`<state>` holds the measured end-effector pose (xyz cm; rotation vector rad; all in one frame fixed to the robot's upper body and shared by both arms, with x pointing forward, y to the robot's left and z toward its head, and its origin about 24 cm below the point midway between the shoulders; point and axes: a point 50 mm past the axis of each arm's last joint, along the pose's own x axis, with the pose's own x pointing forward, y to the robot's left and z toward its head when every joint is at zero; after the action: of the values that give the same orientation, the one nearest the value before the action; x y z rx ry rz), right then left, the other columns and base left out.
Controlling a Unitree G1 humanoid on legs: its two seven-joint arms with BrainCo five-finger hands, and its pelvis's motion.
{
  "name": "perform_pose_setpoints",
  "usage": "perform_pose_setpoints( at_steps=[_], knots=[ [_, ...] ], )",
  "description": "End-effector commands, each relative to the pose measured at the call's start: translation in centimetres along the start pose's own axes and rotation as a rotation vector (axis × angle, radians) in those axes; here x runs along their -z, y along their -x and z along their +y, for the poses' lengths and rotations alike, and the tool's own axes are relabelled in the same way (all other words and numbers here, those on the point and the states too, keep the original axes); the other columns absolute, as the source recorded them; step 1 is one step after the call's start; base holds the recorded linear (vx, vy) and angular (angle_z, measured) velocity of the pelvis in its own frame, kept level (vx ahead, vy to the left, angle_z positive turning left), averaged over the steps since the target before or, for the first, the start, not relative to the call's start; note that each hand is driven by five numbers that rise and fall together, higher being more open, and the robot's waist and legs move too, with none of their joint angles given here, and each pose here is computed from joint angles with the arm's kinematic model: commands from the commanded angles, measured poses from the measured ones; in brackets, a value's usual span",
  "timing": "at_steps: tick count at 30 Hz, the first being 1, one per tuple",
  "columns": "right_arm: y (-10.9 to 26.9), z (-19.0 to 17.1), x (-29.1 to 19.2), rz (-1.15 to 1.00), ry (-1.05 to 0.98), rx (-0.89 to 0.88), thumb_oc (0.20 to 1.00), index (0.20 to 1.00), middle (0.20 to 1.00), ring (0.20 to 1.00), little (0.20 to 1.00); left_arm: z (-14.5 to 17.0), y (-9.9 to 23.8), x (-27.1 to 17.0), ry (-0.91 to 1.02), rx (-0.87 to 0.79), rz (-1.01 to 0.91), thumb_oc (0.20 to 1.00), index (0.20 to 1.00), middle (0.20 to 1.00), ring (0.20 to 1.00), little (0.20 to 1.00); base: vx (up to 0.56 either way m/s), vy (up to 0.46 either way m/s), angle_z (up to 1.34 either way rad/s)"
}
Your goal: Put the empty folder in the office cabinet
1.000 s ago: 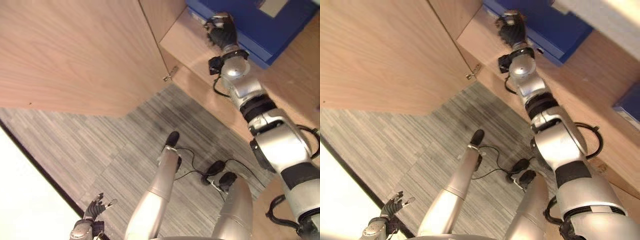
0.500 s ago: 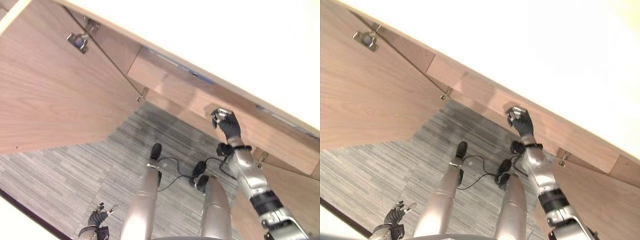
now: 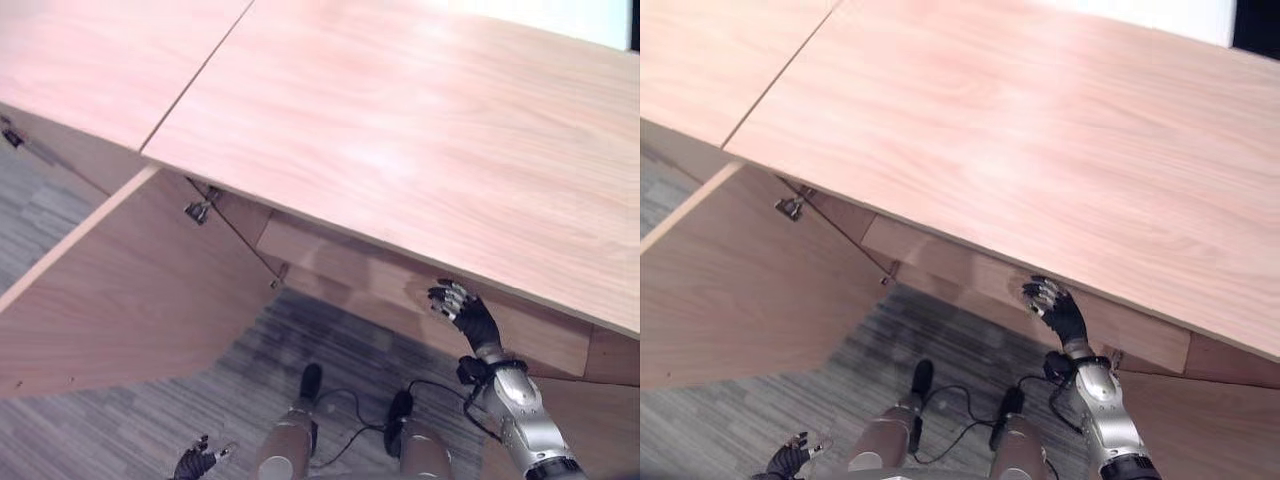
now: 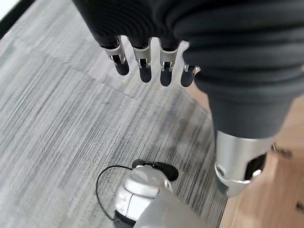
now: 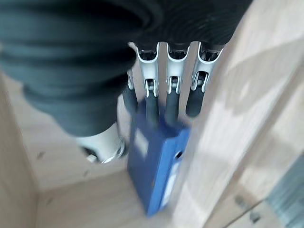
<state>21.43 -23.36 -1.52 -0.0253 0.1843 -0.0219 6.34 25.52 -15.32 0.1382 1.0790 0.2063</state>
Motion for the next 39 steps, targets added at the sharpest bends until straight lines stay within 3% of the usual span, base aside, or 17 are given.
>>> perform_pose_setpoints(
  at_steps=[1, 13, 20, 35, 39],
  knots=[
    [-0.1, -0.3, -0.6, -0.032, 0.062, -0.002, 1.000, 1.000, 1.000, 1.000, 1.000, -0.8, 0.1, 0.6, -0.086, 0.044, 0.026, 1.000, 1.000, 1.000, 1.000, 1.000, 0.09, 0.053, -0.36],
    [3.9, -1.6, 7.7, 0.364, 0.160, 0.085, 1.000, 1.000, 1.000, 1.000, 1.000, -0.9, 0.3, 1.7, -0.225, 0.095, 0.080, 1.000, 1.000, 1.000, 1.000, 1.000, 0.02, 0.016, -0.30],
    [5.6, -0.7, 10.6, 0.503, 0.136, 0.081, 1.000, 1.000, 1.000, 1.000, 1.000, 1.0, 0.5, 2.3, -0.050, -0.009, 0.120, 1.000, 1.000, 1.000, 1.000, 1.000, -0.10, -0.119, -0.33],
    [5.2, -2.4, 11.2, 0.582, 0.192, 0.129, 1.000, 1.000, 1.000, 1.000, 1.000, -0.3, -0.3, 0.7, 0.036, -0.022, 0.090, 1.000, 1.000, 1.000, 1.000, 1.000, -0.15, -0.085, -0.07],
    [6.6, -3.2, 12.0, 0.635, 0.157, 0.183, 1.000, 1.000, 1.000, 1.000, 1.000, -0.5, -0.7, -0.5, -0.003, -0.011, 0.065, 1.000, 1.000, 1.000, 1.000, 1.000, -0.13, 0.073, 0.28]
  ],
)
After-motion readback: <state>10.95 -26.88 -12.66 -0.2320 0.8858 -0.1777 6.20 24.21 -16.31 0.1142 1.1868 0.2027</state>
